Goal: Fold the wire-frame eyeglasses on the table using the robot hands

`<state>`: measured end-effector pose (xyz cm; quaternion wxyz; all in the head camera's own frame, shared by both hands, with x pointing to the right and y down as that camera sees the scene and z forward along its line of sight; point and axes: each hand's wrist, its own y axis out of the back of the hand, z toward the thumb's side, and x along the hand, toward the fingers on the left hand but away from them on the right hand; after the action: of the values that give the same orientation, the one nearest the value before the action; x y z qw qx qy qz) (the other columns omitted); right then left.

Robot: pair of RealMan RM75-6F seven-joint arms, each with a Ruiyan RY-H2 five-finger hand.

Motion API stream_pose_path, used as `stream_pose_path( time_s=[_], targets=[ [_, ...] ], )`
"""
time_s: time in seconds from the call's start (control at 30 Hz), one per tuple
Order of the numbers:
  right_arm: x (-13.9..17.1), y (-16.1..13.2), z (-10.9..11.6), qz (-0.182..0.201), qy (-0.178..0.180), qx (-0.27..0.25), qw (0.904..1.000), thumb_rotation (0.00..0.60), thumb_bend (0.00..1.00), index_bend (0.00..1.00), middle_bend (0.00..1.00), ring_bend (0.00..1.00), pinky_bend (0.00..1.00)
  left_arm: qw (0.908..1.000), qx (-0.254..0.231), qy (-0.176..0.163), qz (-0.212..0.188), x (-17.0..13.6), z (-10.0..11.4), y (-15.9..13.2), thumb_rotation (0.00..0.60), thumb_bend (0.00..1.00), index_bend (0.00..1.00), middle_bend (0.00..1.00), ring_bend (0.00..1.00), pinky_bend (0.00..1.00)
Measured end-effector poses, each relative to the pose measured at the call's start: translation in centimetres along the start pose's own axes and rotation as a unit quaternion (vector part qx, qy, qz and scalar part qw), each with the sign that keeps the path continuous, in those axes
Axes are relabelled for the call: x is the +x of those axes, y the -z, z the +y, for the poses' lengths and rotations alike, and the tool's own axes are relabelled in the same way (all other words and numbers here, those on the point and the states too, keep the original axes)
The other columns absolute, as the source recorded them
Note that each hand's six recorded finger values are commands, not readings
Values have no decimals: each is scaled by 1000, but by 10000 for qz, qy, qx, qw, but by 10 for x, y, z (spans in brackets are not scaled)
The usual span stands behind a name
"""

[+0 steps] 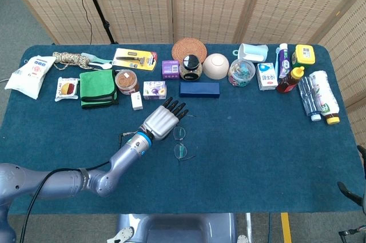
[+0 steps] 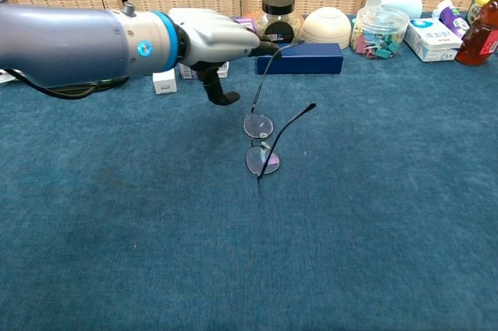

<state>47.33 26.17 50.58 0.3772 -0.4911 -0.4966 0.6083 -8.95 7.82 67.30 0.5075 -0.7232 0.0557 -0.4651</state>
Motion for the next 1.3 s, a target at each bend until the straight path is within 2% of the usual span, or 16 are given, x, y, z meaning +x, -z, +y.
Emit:
stream_pose_path(
  time_s=[0.47, 0.93, 1.17, 1.3],
  targets=[
    [1, 4, 1, -62, 27, -94, 9999, 600, 2, 125, 31, 0, 0, 9993, 295, 70, -225, 21, 10, -35, 499, 444, 1, 11, 1, 5],
    [5, 13, 3, -167, 22, -214, 9996, 600, 2, 124, 30, 0, 0, 9952, 848, 309, -379, 62, 16, -84, 505, 448, 0, 0, 0, 2],
    [5, 14, 3, -189, 14, -232, 9996, 600, 2, 123, 29, 0, 0, 9960, 752, 321, -361, 69, 20, -90, 504, 449, 0, 0, 0, 0],
    [2, 12, 3, -131, -12, -241, 9996, 600, 2, 123, 29, 0, 0, 9983, 438, 254, -279, 66, 27, -83, 505, 448, 0, 0, 0, 0]
  ],
)
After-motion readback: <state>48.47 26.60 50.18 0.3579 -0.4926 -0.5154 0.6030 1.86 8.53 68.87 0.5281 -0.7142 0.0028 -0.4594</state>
